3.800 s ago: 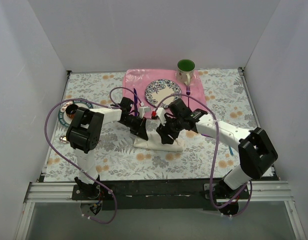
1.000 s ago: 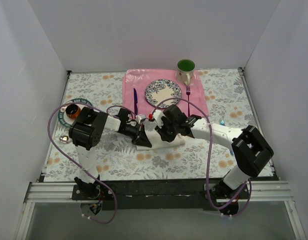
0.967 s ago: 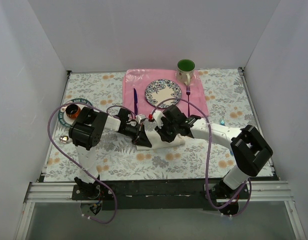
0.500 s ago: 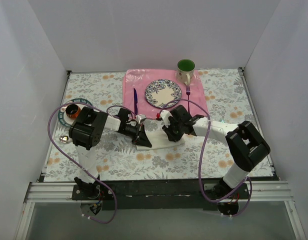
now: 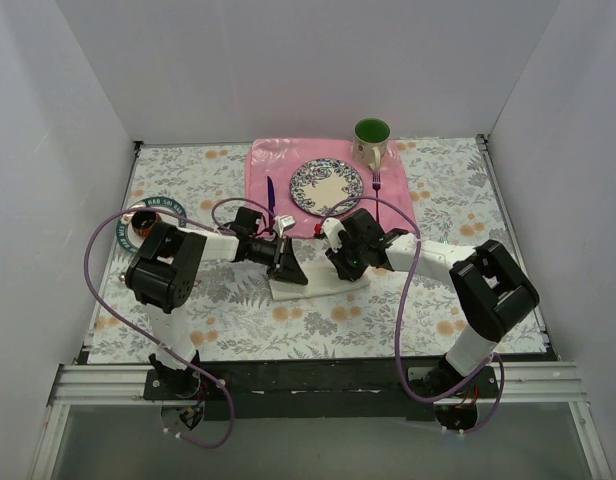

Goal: Fold the napkin into a case and place the utensils inside
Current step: Stuff the top corner of the smaller-rectangle-folded napkin at the center of the board.

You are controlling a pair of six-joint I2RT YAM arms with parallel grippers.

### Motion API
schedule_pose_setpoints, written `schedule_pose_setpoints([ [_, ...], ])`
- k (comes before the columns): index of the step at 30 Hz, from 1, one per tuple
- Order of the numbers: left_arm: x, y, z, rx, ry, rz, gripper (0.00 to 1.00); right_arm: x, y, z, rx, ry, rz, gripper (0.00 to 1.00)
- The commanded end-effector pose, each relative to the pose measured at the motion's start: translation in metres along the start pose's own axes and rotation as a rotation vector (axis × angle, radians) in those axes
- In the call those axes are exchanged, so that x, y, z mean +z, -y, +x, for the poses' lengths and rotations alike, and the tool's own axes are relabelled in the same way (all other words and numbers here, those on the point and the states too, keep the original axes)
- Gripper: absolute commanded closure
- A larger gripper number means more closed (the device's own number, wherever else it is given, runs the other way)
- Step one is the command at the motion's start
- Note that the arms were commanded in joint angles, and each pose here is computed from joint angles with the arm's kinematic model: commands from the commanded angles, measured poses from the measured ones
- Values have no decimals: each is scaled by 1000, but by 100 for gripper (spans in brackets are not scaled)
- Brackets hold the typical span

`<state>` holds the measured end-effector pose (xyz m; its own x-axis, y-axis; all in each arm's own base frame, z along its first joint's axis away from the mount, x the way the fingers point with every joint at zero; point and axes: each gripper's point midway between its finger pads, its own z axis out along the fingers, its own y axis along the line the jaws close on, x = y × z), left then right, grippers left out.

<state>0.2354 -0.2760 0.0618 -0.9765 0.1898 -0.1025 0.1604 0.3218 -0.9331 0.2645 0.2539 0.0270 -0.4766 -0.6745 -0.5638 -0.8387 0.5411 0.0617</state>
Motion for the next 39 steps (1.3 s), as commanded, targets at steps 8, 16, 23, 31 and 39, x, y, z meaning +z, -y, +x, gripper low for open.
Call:
schedule_pose_setpoints([
  [8, 28, 5, -22, -1, 40, -9, 94, 11, 8, 26, 23, -82, 41, 76],
  [16, 39, -52, -9, -197, 11, -92, 100, -2, -2, 7, 25, -32, -16, 75],
  [23, 36, -63, -5, -177, 1, -127, 100, -69, -23, -64, 207, 184, -356, 69],
  [31, 38, -64, -8, -171, 3, -126, 100, -67, -7, -44, 464, 124, -466, 69],
  [39, 37, -62, -9, -155, 3, -126, 100, -54, 14, -22, 628, 85, -469, 69],
])
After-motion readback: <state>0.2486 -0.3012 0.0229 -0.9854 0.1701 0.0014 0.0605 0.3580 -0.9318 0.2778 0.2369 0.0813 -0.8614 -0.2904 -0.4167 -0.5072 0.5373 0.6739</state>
